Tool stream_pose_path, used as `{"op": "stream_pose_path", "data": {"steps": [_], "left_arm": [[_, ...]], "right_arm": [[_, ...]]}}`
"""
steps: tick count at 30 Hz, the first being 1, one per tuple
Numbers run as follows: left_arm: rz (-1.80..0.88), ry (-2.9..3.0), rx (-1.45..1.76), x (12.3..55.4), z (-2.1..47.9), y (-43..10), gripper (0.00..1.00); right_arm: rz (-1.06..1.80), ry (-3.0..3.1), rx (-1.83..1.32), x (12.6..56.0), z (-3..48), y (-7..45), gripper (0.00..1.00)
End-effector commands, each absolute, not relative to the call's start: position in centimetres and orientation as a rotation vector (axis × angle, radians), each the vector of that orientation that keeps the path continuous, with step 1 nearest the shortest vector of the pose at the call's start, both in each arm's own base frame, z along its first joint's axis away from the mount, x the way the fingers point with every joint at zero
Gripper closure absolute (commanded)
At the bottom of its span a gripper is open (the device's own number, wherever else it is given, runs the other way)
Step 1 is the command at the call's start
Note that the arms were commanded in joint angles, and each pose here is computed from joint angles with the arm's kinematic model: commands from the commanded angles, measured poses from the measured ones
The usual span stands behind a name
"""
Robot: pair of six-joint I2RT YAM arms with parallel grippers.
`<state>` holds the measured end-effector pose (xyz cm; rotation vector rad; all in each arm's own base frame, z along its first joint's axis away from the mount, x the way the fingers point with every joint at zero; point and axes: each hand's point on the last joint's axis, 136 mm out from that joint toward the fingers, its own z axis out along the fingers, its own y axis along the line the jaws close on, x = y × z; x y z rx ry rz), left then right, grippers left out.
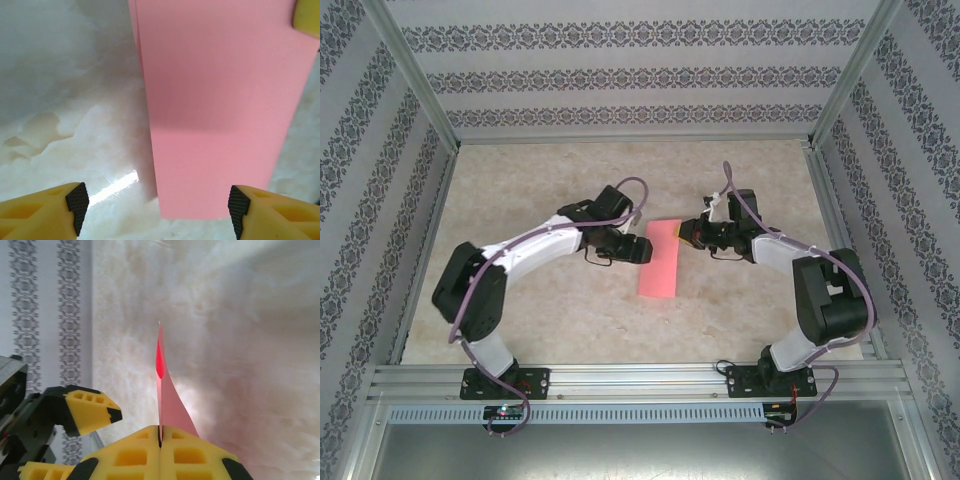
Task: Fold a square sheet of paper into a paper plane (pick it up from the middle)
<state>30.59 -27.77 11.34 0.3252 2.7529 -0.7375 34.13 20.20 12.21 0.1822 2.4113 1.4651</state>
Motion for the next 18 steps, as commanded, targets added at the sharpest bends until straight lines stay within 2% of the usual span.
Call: {"op": "stream_pose_path", "data": {"steps": [1,10,18], "left_arm": [[-0.979,2.64,0.18,31.1,14.4,-28.7,0.22],[-1.283,2.447,0.085,30.8,18.3,-29.1,0.2],[-1.3,2.441,0.091,30.7,18.2,-28.9,0.2]], "right_arm": [[1.572,2.307,0.16,34.2,16.2,20.5,1.0],[1.662,2.161,0.144,34.9,23.0,20.4,1.0],[1.729,2.077,0.133,34.9,26.6,20.5,1.0]]}}
